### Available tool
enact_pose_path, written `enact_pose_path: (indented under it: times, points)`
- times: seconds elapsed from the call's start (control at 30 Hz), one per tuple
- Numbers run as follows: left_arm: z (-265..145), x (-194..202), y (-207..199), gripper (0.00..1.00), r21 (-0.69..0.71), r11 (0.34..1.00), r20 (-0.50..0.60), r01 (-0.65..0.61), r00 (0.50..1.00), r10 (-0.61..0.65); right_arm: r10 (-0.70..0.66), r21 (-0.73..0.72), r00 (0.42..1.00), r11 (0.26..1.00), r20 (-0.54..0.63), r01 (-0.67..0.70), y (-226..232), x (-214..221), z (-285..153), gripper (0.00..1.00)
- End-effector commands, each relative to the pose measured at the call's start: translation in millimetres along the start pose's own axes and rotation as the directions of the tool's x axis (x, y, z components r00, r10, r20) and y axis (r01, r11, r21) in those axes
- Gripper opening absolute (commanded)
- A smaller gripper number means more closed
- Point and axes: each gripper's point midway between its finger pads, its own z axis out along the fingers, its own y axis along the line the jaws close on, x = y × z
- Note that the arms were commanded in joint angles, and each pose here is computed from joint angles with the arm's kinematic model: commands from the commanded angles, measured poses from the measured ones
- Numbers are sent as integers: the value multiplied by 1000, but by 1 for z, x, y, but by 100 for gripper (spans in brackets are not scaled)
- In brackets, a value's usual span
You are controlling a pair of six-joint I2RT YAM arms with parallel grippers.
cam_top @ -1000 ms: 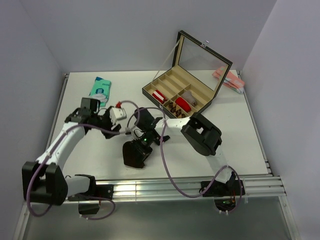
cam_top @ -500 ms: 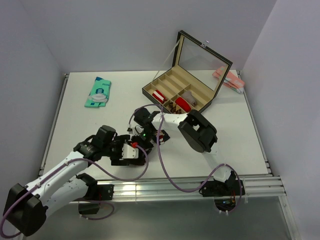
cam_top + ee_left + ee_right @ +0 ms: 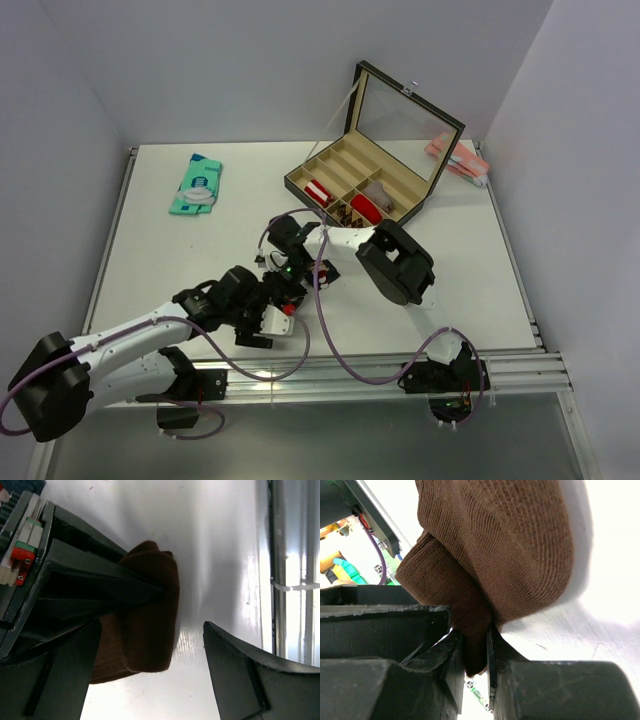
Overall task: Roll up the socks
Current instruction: Roll the sock at the center of the board.
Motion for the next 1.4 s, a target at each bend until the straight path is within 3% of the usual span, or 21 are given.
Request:
enact_pose_path:
  times: [0.0,0.2,0.37,0.47,0.5,0.63,0.83,0.97,1.37]
  points:
    - [6,-6,12,88,-56,998,17,25,1000,-24,0,49,1000,999,29,-1,-13,-7,1,19]
    - [19,3,18,79,-64,996,-32,61,997,-64,-6,20,999,1000,40,5,-8,-6,0,19]
    - [30,13,15,64,-42,995,-70,91,993,-94,-17,-3,998,1000,59,17,0,-5,-4,21]
    - [35,17,10,42,-14,994,-84,106,991,-106,-31,-9,995,999,93,32,6,-9,-8,25]
    - [36,18,9,26,-6,994,-93,109,990,-109,-29,-8,995,1000,96,30,6,-7,-8,27]
    - [38,20,7,0,3,994,-96,111,989,-110,-37,66,983,997,177,26,1,-14,-20,37]
    - [25,3,4,0,-31,998,23,53,998,-52,-9,115,931,993,366,-35,-14,-30,-58,46]
    - [21,-1,0,0,-10,999,36,41,999,-41,-1,169,896,982,445,-83,-24,-44,-71,48]
    - [16,-16,1,0,22,999,79,28,996,-29,-66,167,895,986,441,-9,-17,-92,-56,55]
